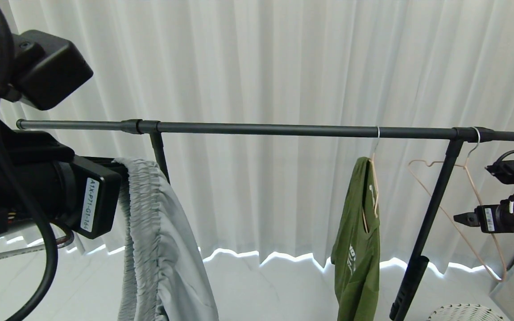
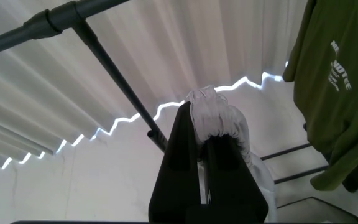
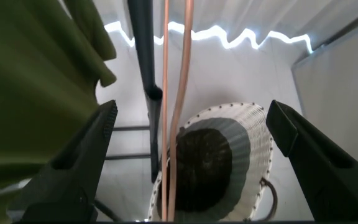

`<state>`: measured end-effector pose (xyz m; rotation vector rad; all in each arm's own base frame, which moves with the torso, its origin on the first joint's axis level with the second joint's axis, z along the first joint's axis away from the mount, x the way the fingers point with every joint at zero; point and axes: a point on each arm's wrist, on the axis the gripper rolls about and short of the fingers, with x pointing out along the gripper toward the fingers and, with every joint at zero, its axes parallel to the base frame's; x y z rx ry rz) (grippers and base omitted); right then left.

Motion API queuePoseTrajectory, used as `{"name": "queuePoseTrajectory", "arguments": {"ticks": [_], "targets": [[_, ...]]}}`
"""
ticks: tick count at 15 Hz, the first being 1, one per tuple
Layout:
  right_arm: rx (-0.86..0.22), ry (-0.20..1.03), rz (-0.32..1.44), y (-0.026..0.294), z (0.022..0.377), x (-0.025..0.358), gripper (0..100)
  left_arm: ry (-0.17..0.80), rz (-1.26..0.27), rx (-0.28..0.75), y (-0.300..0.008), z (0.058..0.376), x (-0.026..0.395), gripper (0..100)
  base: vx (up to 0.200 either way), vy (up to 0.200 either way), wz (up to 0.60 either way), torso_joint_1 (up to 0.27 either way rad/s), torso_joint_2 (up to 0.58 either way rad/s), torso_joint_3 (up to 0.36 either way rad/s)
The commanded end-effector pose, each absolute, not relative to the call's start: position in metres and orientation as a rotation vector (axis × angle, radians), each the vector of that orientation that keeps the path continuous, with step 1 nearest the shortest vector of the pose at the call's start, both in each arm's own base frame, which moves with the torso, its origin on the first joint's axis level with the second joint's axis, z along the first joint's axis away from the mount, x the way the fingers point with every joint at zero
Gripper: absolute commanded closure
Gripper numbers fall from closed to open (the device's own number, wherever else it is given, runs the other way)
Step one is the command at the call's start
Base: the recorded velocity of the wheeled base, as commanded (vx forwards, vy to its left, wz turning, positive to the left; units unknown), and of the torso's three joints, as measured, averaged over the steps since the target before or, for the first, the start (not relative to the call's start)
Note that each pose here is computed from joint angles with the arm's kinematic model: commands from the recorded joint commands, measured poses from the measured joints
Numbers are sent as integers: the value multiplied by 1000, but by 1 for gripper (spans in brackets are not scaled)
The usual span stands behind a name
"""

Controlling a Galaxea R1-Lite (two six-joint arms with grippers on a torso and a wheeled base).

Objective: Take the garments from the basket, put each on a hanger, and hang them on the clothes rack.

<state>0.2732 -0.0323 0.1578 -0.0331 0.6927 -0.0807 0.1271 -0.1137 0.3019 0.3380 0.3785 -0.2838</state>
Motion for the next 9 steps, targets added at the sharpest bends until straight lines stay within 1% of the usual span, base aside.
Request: {"name": "queuePoseTrajectory", "arguments": {"ticks": [1, 6, 7, 9], "targets": [[-29, 748, -79, -35, 140, 285, 0, 373, -288, 334, -114, 303, 126, 100, 0, 0, 0, 0, 0, 0], [-21, 740, -74, -36, 142, 288, 0, 372, -309, 340, -117, 303, 124, 100, 0, 0, 0, 0, 0, 0], [-22, 738, -74, -36, 142, 288, 100, 369, -311, 339, -117, 303, 123, 100, 0, 0, 0, 0, 0, 0], [-24, 727, -74, -36, 145, 287, 100, 368, -316, 340, -117, 304, 123, 100, 0, 0, 0, 0, 0, 0]]}}
